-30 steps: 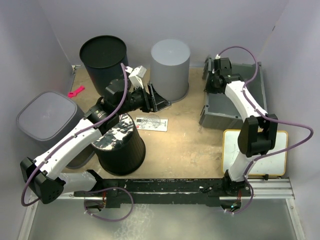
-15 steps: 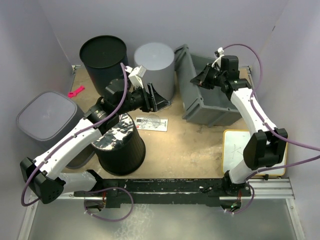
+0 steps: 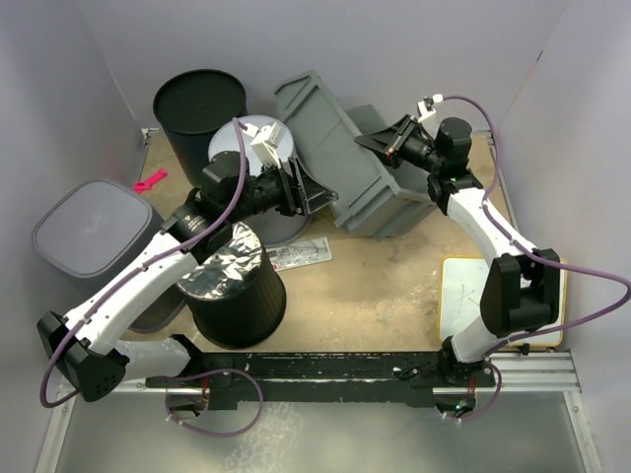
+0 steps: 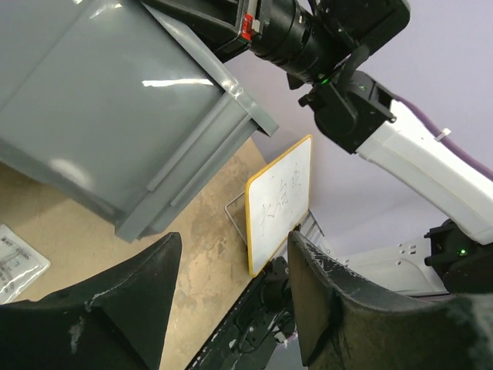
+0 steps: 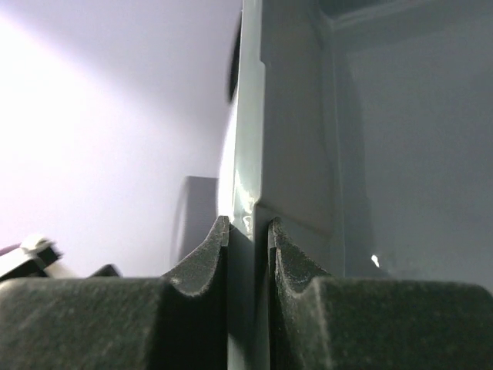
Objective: Turn the large container upside down
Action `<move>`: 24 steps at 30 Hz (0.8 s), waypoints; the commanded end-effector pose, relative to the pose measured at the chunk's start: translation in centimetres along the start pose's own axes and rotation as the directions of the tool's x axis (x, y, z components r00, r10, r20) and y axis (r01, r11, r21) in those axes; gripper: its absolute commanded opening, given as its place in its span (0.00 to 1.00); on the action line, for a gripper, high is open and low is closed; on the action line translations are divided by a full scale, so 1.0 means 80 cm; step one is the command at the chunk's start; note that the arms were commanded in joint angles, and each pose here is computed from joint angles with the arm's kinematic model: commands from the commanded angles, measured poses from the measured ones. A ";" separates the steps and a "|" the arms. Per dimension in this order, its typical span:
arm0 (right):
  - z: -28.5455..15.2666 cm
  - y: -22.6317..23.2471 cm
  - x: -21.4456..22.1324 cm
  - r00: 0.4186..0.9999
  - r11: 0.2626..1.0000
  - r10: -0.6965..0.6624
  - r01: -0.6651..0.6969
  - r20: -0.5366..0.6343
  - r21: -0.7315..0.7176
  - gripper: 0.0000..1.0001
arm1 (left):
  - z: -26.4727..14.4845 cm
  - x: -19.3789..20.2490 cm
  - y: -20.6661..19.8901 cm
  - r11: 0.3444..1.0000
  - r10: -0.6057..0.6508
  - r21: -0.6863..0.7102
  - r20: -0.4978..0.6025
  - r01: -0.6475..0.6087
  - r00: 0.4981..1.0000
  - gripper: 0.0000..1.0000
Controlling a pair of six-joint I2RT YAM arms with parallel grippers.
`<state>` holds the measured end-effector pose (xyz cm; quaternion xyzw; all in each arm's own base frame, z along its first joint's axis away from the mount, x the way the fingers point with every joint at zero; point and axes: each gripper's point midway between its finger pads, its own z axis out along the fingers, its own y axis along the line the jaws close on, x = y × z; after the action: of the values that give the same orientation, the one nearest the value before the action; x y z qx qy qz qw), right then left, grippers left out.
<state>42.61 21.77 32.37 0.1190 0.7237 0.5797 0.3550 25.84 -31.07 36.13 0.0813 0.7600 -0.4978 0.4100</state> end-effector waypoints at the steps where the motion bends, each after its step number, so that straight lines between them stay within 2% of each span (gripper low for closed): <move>1: -0.040 0.151 0.010 0.998 0.903 -0.061 0.043 -0.029 -0.428 0.00 | -0.011 -0.037 -0.042 0.995 0.033 0.090 0.089 -0.041 0.996 0.54; 6: -0.048 0.144 -0.010 0.998 0.907 0.026 -0.002 0.051 -0.422 0.00 | -0.012 -0.038 -0.042 0.995 0.033 0.089 0.093 -0.042 0.995 0.54; 11: -0.061 0.110 -0.032 0.981 0.912 0.146 -0.085 0.125 -0.402 0.00 | -0.013 -0.034 -0.039 0.996 0.034 0.082 0.087 -0.042 0.996 0.54; 17: -0.088 0.061 -0.055 0.939 0.877 0.304 -0.211 0.159 -0.431 0.00 | -0.012 -0.031 -0.036 0.996 0.035 0.081 0.078 -0.042 0.996 0.54; 24: -0.124 -0.012 -0.079 0.884 0.858 0.420 -0.312 0.207 -0.408 0.00 | -0.008 -0.027 -0.036 0.995 0.031 0.091 0.071 -0.037 0.997 0.54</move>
<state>42.59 12.70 30.13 0.3232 0.5667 0.6965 0.2989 25.87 -31.18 37.18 0.0847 0.7494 -0.5053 0.4194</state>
